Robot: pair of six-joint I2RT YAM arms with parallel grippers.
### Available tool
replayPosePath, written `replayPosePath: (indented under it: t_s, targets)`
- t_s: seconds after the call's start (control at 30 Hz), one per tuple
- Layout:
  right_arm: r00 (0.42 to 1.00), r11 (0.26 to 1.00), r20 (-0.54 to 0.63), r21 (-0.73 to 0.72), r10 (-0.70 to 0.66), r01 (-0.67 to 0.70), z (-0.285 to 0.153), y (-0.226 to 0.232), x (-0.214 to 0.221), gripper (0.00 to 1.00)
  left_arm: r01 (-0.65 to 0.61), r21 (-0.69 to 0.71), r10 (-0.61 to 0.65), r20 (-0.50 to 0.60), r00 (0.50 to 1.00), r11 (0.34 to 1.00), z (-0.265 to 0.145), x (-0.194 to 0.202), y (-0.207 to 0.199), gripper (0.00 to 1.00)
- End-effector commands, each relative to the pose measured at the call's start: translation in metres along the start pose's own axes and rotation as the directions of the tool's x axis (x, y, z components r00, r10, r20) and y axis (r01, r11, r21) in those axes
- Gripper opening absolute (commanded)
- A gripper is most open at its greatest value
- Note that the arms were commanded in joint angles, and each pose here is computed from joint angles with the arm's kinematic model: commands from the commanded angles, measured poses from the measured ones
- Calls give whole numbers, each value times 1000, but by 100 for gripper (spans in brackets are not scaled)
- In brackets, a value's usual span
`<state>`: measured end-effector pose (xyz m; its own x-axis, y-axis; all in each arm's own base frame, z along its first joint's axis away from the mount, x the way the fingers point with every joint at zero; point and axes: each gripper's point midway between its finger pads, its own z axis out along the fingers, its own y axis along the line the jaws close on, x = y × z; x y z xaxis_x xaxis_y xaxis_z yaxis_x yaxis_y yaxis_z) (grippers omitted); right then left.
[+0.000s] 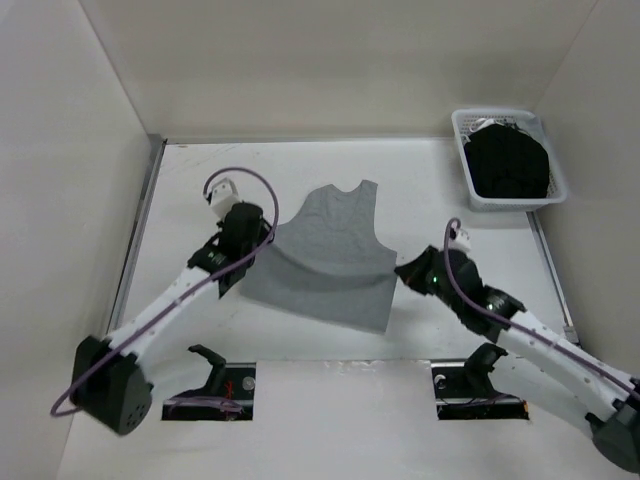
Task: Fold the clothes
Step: Fold the tank top
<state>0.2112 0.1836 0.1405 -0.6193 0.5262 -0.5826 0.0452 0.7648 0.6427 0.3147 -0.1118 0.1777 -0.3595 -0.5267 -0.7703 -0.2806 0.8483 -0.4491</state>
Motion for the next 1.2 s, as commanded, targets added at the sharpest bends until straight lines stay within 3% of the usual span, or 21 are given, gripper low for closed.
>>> replayPosePath:
  t_s: [0.0,0.27,0.33,0.4,0.47,0.57,0.67,0.77,0.87,0.9,1.03,1.17]
  targets:
    - [988,986,147,-153,-40,63,24,44,-77,0,79,138,-99,142,985,987,37,-63,-59,1]
    - [972,996,235,-90,15,6,98,30,-184,0,86,97,-100,150,984,992,141,-93,-83,2]
    - [975,998,220,-66,21,-7,126,22,-199,0,50,101,-61,113,992,994,172,-86,-94,10]
    - [983,999,183,-33,20,-14,157,13,-203,9,33,79,-38,65,997,996,199,-72,-92,26]
    - [987,1000,162,3,18,-19,184,2,-203,27,38,57,-40,42,998,998,212,-66,-84,39]
    - [988,999,150,21,35,-38,192,-5,-196,47,63,57,-66,49,997,996,196,-70,-73,41]
    - [985,999,173,50,6,-15,174,-7,-177,51,66,54,-68,33,997,996,158,-49,-53,38]
    - [980,999,193,40,-37,30,141,0,-146,43,134,34,-134,16,991,990,112,-16,-11,35]
    - [981,998,182,-4,-62,63,107,7,-106,7,177,29,-176,-47,983,984,68,23,33,33]
    - [984,998,168,-18,-64,68,98,8,-92,3,192,30,-189,-79,979,981,57,34,42,31]
    - [988,997,147,-37,-56,62,75,-1,-59,4,268,18,-261,-181,948,963,32,70,71,34]
    - [991,997,128,-51,-47,54,64,-11,-44,10,304,50,-285,-233,930,951,36,80,73,36]
